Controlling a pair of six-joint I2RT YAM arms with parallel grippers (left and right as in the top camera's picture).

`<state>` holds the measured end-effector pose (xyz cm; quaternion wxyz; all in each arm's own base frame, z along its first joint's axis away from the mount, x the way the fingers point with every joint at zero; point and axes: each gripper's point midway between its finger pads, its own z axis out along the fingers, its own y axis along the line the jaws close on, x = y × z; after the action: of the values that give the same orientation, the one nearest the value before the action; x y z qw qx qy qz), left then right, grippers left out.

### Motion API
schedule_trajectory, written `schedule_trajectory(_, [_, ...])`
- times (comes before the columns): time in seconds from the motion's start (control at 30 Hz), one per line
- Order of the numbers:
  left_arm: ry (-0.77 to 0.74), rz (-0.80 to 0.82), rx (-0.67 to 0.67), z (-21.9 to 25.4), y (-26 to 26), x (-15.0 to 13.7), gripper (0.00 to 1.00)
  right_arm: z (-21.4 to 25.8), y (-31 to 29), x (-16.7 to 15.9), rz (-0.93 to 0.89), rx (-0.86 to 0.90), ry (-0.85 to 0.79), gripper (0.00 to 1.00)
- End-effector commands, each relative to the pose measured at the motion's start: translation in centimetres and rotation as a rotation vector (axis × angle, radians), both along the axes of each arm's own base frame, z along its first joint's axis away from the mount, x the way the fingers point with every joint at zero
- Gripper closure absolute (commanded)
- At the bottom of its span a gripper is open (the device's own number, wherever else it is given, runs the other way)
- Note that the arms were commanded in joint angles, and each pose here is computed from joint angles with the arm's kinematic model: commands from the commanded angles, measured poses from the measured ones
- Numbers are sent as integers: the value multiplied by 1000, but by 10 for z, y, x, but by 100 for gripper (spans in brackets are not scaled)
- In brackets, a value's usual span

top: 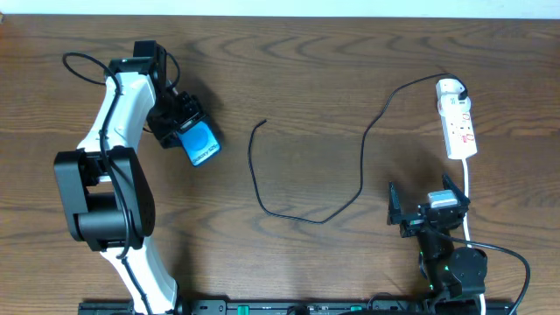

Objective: Plug charger to phone and switch on socket
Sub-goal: 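Close the left gripper on the phone's top edge and lift it, then raise the phone upright with the left gripper toward the center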

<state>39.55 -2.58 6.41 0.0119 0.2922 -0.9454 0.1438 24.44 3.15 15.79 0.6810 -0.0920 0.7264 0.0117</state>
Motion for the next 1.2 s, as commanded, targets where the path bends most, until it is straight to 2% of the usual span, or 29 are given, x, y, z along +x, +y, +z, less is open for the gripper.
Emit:
schedule_trajectory(0.0, [-6,69,-103,14,-14,4,28,0,0,0,-2,14,1,1])
schedule_trajectory(0.2, [17,121,-181,19,-26,3,31,0,0,0,-2,14,1,1])
schedule_trajectory(0.73, [72,278,-199,20,-26,5,31,0,0,0,-2,13,0,1])
schedule_trajectory(1.03, [90,277,-357,34,-49,6,31,0,0,0,-2,14,0,1])
schedule_trajectory(1.17, [146,325,-525,52,-71,6,31,0,3,-1,14,16,-1,1])
